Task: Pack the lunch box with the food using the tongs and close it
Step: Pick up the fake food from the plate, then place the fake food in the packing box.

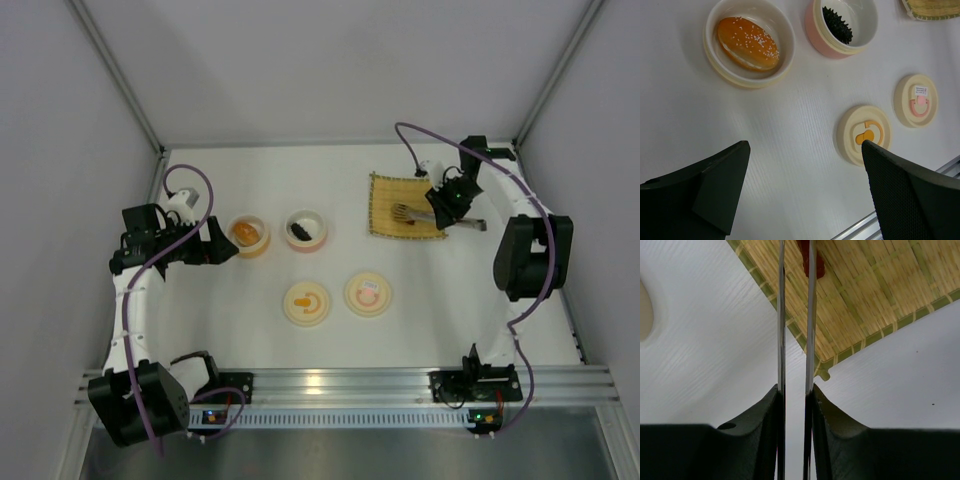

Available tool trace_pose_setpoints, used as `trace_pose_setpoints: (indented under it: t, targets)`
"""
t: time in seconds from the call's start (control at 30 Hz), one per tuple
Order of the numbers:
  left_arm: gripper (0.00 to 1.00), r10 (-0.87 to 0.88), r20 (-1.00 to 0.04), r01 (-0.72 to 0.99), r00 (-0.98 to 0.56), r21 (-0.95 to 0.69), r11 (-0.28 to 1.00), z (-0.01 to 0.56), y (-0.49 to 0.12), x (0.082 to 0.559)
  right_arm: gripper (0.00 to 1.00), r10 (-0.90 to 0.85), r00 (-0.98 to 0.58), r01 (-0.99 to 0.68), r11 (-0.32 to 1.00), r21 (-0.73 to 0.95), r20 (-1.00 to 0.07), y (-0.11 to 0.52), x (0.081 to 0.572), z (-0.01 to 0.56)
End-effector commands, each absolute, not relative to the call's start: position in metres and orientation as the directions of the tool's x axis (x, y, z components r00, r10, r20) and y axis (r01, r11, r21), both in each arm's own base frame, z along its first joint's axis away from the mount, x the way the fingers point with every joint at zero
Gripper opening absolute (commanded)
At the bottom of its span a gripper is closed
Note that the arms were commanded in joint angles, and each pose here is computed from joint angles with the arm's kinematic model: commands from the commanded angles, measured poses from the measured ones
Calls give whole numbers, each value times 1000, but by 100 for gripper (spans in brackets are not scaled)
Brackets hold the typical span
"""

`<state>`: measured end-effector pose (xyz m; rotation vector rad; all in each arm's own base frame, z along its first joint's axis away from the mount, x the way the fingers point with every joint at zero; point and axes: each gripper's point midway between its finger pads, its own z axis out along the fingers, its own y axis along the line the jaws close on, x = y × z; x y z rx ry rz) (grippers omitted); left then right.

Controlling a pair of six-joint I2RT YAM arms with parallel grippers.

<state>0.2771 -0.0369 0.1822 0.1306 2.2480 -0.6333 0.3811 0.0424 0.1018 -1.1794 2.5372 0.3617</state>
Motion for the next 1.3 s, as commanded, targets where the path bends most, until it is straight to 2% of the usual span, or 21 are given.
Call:
trace_pose_setpoints:
  t: [0.0,0.43,0.83,1.27]
  targets:
    - [98,-94,-759,313,-644,-374,873,198,-35,285,0,-671,-555,-785,618,43,-492,53,380,147]
    - [98,-93,-766,316,-636,-369,874,200,-35,285,0,-591,-574,-762,639,105,-567,91,362,189]
    - [98,-112,-761,298,-639,-379,876,201,-34,286,0,-473,-544,-752,641,153,-693,222,334,233]
    - [98,-97,-766,303,-635,-363,881,199,-33,284,0,-478,-551,-753,638,162,-684,310,340,206]
